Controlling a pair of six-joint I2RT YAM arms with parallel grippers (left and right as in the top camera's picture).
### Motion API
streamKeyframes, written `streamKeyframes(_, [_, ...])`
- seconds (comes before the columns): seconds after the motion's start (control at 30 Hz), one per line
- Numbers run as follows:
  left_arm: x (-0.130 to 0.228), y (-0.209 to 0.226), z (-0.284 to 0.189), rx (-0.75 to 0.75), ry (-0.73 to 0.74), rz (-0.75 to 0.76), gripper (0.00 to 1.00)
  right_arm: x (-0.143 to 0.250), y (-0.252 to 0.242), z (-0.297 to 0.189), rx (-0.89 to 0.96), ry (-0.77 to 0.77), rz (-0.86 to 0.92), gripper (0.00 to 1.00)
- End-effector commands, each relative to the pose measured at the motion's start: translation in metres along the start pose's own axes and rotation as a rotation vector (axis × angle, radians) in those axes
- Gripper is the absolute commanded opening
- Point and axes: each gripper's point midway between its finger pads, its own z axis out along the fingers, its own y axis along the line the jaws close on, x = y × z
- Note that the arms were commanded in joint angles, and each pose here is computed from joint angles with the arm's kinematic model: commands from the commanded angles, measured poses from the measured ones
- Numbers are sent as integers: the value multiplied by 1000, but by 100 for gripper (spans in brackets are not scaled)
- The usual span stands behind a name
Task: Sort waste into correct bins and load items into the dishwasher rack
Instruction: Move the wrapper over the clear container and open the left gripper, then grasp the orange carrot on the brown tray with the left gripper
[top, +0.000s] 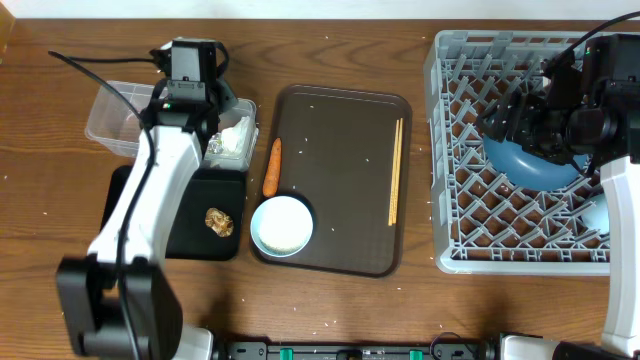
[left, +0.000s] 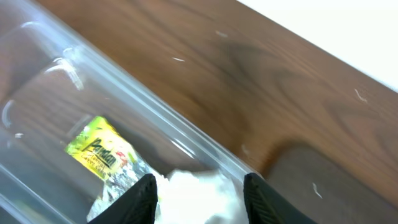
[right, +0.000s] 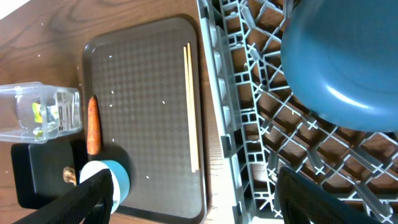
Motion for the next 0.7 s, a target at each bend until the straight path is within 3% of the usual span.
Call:
streamKeyframes(0.0, [37,-48,-27,184,99,319,46,1,2,1,-10,7,-7,77])
streamKeyframes(0.1, [88,-60,-25,176,221,534,46,1,3,1,-10,6,-8,78])
streamKeyframes(0.27, [152,-61,-3,80,352,725,46,1,3,1,-10,6,-8,79])
streamKeyframes(0.43, [191,-53,27,24,456,781,46,1,3,1,-10,7,-7,79])
streamKeyframes(0.67, [217,-26,59,-74,555,777,46,1,2,1,-9,9,-11,79])
